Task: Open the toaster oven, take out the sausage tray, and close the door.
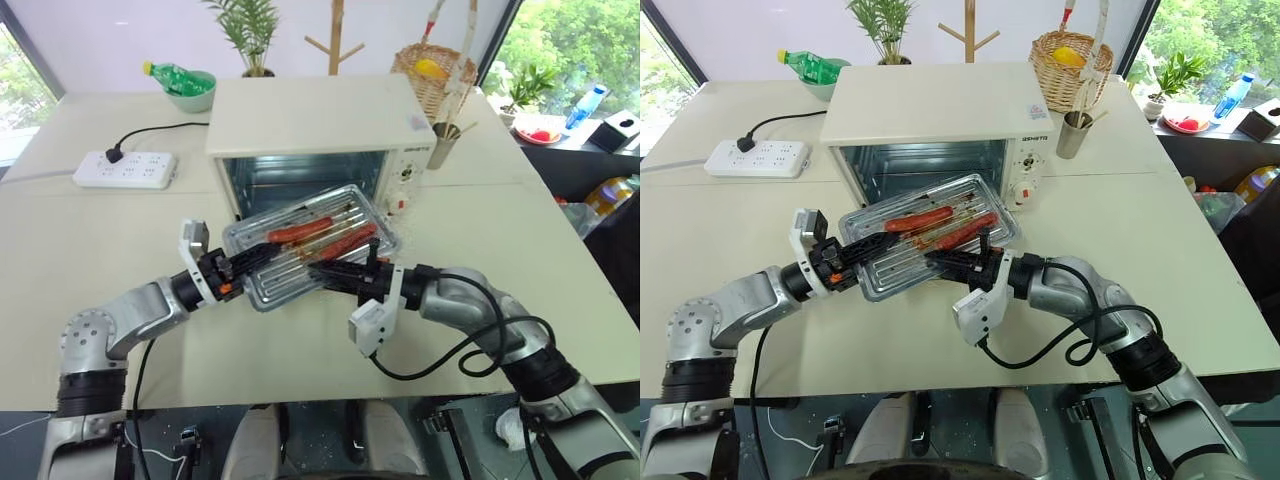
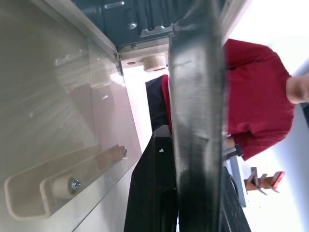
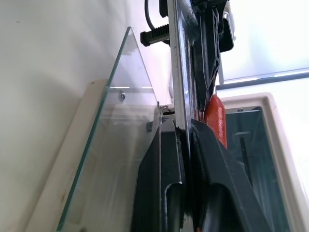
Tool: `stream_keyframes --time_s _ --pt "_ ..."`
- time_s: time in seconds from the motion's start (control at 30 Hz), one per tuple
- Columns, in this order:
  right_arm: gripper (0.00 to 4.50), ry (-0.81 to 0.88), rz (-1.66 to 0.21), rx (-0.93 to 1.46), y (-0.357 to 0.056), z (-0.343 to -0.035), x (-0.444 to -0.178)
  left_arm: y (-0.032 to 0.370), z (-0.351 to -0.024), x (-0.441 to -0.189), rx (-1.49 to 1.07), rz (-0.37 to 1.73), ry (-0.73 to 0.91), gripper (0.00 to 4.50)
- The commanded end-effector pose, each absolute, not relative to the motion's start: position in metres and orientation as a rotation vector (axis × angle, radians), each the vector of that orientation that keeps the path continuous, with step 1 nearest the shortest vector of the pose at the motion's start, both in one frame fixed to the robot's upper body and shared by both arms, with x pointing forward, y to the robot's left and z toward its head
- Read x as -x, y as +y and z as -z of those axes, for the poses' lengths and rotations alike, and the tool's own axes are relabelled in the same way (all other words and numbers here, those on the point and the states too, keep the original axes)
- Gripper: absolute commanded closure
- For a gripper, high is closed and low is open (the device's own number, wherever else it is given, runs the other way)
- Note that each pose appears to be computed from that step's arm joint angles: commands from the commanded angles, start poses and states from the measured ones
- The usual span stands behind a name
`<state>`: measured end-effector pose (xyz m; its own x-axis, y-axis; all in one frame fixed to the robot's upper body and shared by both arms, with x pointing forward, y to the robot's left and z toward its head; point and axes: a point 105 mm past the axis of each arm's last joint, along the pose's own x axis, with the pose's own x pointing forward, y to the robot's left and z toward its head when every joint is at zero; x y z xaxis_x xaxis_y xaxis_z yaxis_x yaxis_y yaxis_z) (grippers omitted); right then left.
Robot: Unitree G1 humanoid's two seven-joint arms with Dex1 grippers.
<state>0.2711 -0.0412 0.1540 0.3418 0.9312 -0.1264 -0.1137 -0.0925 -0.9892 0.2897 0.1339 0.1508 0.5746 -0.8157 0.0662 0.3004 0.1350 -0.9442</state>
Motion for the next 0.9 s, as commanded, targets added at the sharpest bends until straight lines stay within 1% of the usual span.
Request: stream_keyframes --time_s 0.03,0.1,0.17,0.33,0.47,0.53,0.63,0.67,0.77,0.9 --pt "2.32 -0.895 -1.014 1.351 -0.043 -0.177 -0.266 0.141 -0.160 -0.293 1.187 0.863 0.493 4.50" --pt "1.25 -0.884 -1.012 1.352 -0.047 -0.179 -0.265 0.143 -0.159 -0.293 1.195 0.856 0.487 4.50" --pt "0.21 -0.849 -1.028 1.301 -0.052 -0.182 -0.262 0.147 -0.160 -0.293 1.199 0.844 0.476 4.50" --pt "0.21 -0.727 -1.078 1.063 -0.068 -0.207 -0.244 0.166 -0.163 -0.292 1.211 0.807 0.428 4.50" --pt "0.21 -0.549 -1.075 0.891 -0.094 -0.217 -0.245 0.178 -0.165 -0.285 1.204 0.801 0.399 4.50" --pt "0.21 -0.406 -1.043 0.810 -0.114 -0.217 -0.253 0.189 -0.166 -0.277 1.192 0.798 0.379 4.50" --pt "0.21 -0.181 -0.965 0.661 -0.149 -0.208 -0.270 0.204 -0.164 -0.255 1.160 0.806 0.367 4.50" --pt "0.21 -0.130 -0.943 0.612 -0.157 -0.205 -0.275 0.208 -0.163 -0.247 1.153 0.808 0.367 4.50" --pt "0.21 -0.007 -0.850 0.474 -0.182 -0.196 -0.293 0.218 -0.159 -0.228 1.142 0.786 0.360 4.50" --pt "0.21 0.087 -0.747 0.387 -0.207 -0.179 -0.315 0.240 -0.156 -0.210 1.153 0.697 0.309 4.50"
